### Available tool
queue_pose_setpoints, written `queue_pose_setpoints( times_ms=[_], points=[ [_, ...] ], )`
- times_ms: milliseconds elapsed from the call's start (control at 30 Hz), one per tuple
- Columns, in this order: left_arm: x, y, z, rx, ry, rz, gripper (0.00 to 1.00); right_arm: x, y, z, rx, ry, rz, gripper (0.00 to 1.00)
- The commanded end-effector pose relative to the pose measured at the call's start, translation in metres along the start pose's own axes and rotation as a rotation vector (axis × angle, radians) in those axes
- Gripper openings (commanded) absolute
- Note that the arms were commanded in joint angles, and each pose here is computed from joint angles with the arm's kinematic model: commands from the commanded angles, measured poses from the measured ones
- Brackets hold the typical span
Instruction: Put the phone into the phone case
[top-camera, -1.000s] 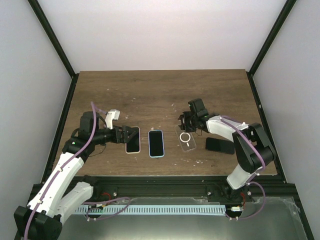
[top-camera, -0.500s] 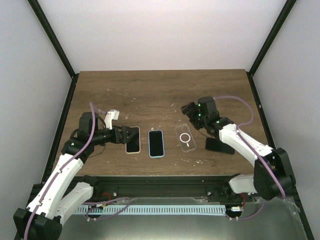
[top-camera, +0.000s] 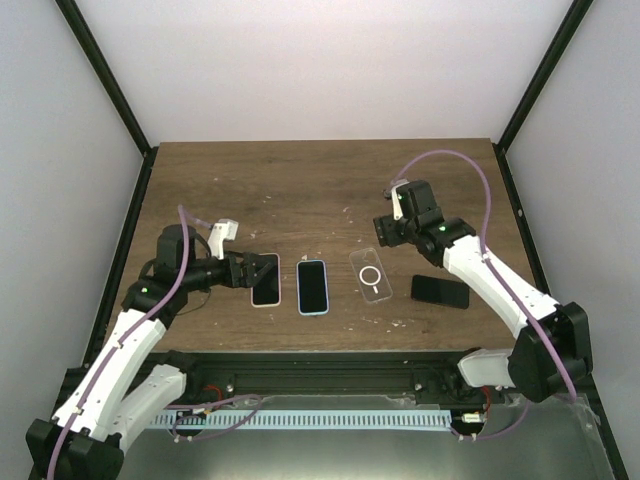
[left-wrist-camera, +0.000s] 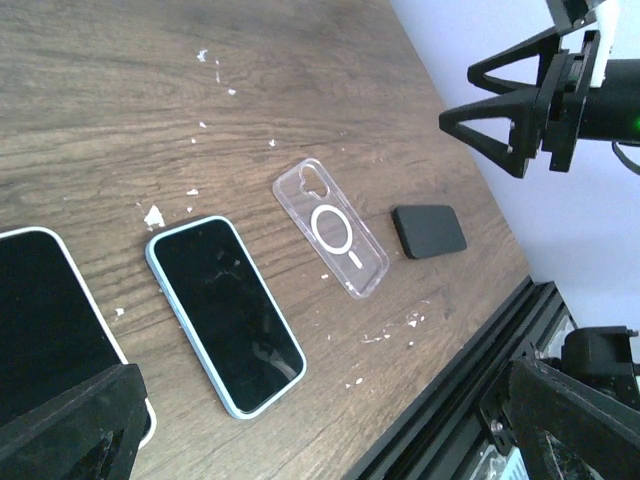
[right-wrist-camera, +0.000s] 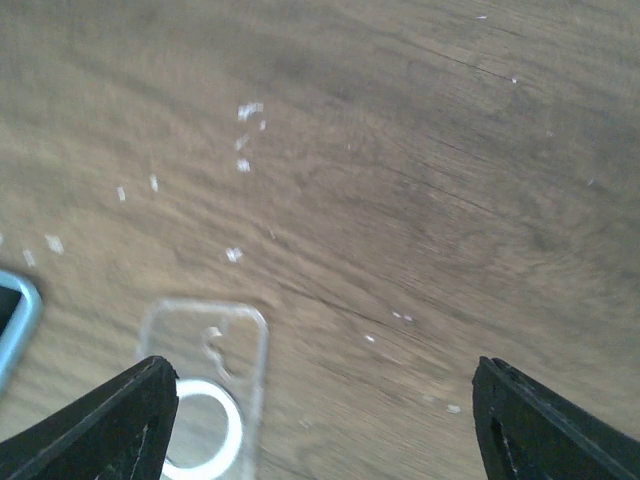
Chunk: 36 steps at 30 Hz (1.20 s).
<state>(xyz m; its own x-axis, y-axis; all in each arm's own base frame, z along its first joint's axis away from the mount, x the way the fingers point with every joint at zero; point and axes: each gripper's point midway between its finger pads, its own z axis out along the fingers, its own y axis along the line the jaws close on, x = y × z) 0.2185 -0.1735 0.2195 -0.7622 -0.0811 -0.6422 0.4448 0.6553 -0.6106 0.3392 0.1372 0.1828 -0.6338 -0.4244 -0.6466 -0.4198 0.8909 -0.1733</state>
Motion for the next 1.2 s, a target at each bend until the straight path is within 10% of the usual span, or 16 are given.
queue_pose_setpoints(
  times_ms=[0,467,1167],
  points=[
    [0.006,-0.006,0.006,0.032,0.026,0.018,1.0,0.045,0.006,-0.01,-0.067,0.182,-0.379,0.83],
    [0.013,-0.009,0.01,0.029,0.055,0.029,1.0,0.18,0.008,-0.009,-0.285,0.514,-0.502,0.83],
    [0.007,-0.005,0.004,-0.017,0.02,0.046,1.0,0.191,-0.015,0.036,-0.298,0.524,-0.583,0.89]
  ],
)
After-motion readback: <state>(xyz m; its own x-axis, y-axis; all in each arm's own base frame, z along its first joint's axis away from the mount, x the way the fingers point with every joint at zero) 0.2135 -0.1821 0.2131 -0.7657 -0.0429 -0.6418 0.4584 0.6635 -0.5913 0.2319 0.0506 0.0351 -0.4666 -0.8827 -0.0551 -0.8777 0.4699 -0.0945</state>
